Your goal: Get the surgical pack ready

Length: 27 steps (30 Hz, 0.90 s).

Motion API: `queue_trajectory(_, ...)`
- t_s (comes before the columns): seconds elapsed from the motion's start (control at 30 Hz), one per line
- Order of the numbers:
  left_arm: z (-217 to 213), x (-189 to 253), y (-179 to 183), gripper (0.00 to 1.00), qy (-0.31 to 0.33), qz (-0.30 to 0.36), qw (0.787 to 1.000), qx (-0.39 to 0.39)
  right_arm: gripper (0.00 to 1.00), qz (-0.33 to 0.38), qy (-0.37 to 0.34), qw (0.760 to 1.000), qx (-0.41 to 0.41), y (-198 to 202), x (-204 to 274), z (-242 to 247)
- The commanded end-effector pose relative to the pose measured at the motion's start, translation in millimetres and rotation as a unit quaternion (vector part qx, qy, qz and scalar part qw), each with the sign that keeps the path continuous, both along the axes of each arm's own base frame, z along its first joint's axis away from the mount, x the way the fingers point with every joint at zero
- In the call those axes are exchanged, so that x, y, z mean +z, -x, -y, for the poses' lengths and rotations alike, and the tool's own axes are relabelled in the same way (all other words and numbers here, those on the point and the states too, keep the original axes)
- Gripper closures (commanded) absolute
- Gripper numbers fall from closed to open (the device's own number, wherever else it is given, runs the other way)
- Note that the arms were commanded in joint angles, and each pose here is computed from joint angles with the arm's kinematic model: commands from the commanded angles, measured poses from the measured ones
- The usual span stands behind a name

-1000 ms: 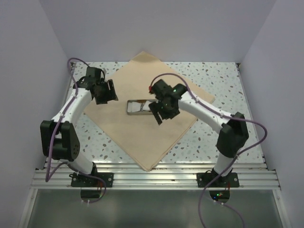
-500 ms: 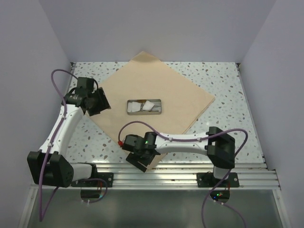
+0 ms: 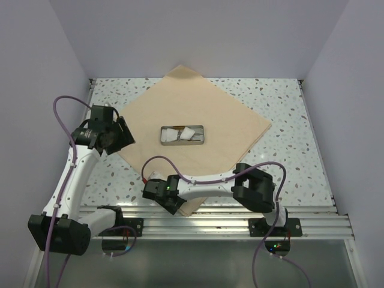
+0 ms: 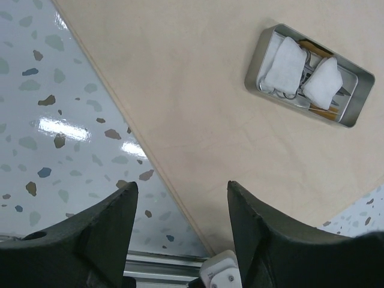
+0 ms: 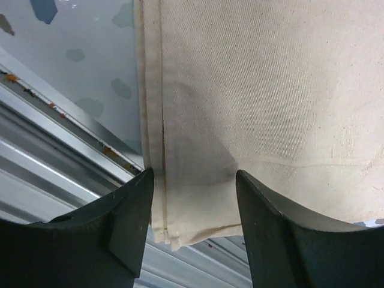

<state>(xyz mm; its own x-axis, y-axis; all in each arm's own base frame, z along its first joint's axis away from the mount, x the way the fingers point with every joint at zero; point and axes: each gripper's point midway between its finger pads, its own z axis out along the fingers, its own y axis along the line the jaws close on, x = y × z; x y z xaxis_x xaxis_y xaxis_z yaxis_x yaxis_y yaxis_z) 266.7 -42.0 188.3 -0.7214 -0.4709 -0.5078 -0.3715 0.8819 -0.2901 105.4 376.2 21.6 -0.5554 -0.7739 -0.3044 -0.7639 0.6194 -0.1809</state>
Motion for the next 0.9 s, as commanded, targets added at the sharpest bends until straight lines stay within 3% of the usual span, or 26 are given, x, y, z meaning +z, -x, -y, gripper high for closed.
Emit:
queue_trajectory(0.0, -5.0, 1.9, 7.4, 0.35, -0.005, 0.0, 1.0, 0.012, 0.41, 0.04, 0.006, 0.999, -0.023, -2.3, -5.3, -4.0)
queue_trajectory(0.47, -0.9, -8.8, 10.6, 0.34, 0.001, -0.01, 1.0, -0.002, 0.36, 0.042, 0.035, 0.998, -0.021, 20.1, -14.6, 8.6)
queue_trajectory(0.67, -0.1, -14.7, 13.4, 0.34, 0.003, -0.014, 1.0, -0.004, 0.36, 0.116, 0.094, 0.989, -0.022, 6.6, -27.7, 25.3)
queue_trajectory(0.77, 0.0, -17.8, 15.5, 0.34, 0.004, -0.016, 1.0, -0.004, 0.42, 0.151, 0.096, 0.983, -0.031, -4.3, -18.8, 33.6)
queue_trajectory(0.87, 1.4, -19.9, 16.8, 0.34, 0.008, -0.016, 1.0, -0.005, 0.54, 0.163, 0.085, 0.982, -0.033, -8.0, -4.7, 32.6)
